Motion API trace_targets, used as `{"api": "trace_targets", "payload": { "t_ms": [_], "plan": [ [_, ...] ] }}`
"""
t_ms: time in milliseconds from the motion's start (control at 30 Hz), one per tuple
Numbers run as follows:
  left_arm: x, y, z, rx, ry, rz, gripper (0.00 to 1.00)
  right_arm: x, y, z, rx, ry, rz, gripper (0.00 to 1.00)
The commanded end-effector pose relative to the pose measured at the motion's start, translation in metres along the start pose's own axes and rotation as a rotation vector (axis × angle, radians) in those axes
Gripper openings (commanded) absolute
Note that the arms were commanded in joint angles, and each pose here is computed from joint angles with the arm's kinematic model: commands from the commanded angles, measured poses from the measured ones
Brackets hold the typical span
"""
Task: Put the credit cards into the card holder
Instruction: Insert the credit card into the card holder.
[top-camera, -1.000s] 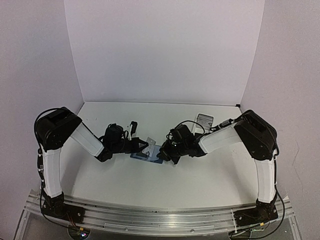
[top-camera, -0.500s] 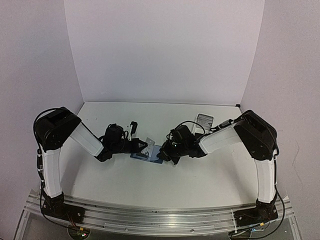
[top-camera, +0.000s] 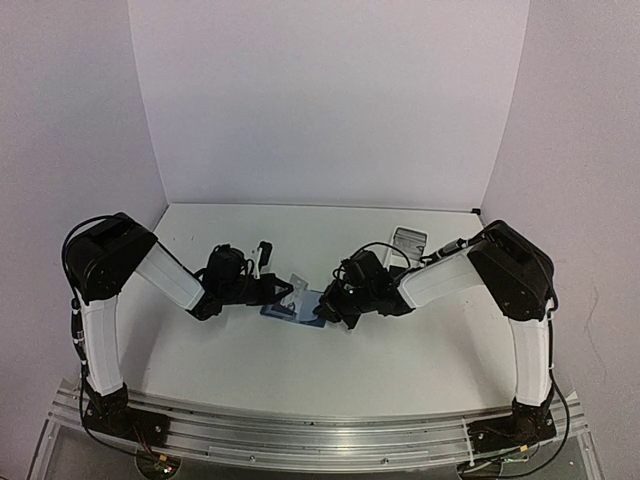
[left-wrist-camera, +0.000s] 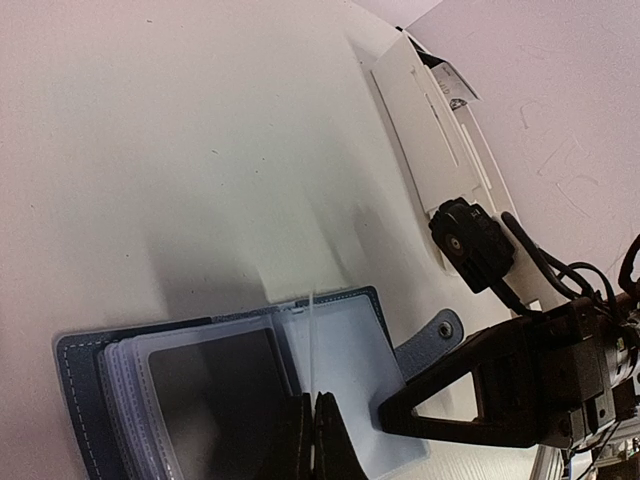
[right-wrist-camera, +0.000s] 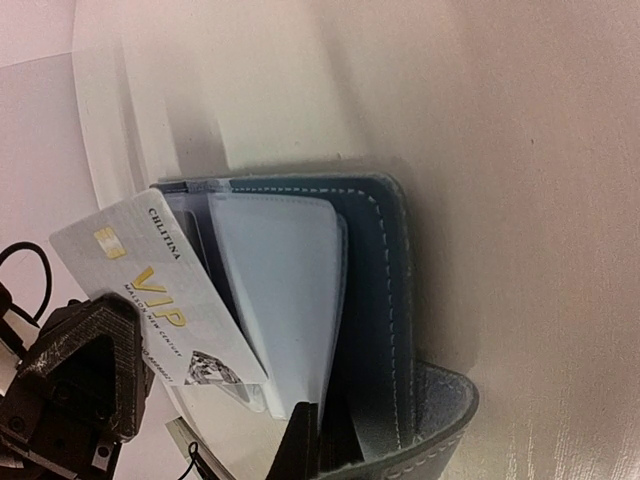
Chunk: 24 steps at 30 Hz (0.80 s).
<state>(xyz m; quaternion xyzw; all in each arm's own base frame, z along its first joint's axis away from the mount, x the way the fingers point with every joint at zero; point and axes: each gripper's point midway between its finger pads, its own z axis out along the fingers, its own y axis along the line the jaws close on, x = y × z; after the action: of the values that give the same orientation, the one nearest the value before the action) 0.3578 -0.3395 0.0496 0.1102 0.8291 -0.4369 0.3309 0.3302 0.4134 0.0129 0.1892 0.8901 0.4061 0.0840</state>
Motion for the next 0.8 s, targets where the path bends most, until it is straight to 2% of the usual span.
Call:
{"api": "trace_targets", "payload": {
  "t_ms": [0, 167, 500, 767],
  "plan": [
    [0.01, 0.002, 0.002, -0.015, 0.03, -0.049, 0.0, 0.003, -0.015, -0.004, 0.048, 0.0, 0.01, 0.0],
    [0.023, 0.007, 0.004, -0.022, 0.057, -0.095, 0.0, 0.001, -0.015, -0.004, 0.046, -0.001, 0.009, 0.0],
    [0.052, 0.022, 0.003, -0.078, 0.124, -0.299, 0.0, 0.002, -0.019, -0.006, 0.051, 0.003, 0.011, 0.0],
    [0.061, 0.011, 0.003, -0.035, 0.181, -0.344, 0.0, 0.001, -0.02, -0.006, 0.051, 0.003, 0.005, 0.0]
  ]
}}
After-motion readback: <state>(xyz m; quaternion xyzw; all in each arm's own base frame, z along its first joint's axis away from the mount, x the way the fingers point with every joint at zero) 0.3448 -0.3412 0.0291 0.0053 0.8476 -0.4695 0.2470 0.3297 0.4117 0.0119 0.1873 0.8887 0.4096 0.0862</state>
